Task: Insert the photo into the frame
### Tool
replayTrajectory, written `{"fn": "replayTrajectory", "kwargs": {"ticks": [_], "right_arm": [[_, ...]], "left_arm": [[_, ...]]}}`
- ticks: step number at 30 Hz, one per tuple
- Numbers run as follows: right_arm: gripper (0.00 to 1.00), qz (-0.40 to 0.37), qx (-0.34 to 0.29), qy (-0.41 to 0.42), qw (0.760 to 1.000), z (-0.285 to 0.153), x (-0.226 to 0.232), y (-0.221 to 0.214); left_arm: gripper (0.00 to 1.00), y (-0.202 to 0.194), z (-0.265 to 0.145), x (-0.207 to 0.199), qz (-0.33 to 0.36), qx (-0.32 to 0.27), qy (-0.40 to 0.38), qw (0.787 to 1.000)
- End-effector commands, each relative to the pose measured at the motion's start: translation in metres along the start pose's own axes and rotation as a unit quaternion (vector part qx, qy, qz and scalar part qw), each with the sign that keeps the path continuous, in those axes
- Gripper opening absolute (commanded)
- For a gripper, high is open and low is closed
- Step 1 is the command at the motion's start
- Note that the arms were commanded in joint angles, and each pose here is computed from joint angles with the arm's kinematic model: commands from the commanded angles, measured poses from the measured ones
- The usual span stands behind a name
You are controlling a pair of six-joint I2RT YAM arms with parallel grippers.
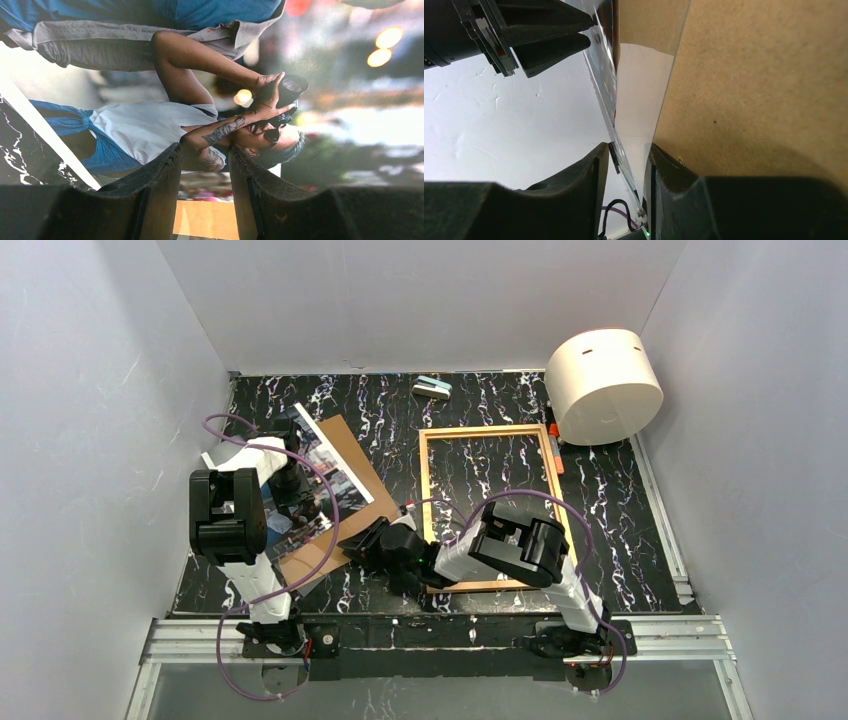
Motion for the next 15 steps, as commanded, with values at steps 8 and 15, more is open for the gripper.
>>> {"fn": "replayTrajectory", "kwargs": {"ticks": [8,15], "right_arm": [[0.40,-0.029,-0.026,-0.009,0.999,0.010,-0.003,0.028],[0.05,-0.057,-0.007,0.012,0.998,0.010,0.011,0.037]], "left_arm": [[0.38,-0.049,0.042,0.023,0.024,0.098,0.062,0.993],[0.38,-0.039,0.031,0.016,0.023,0.082,0.038,0.996]]}}
Point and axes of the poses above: each gripper's point midway between its finger pads, its own z axis out along the fingers, its own x axis along the line the jaws close on, y = z × x, the point moved 2 cm from there along -z, back along the fingers, and after that the axes turned 6 degrees about -z, right-handed, at the moved point
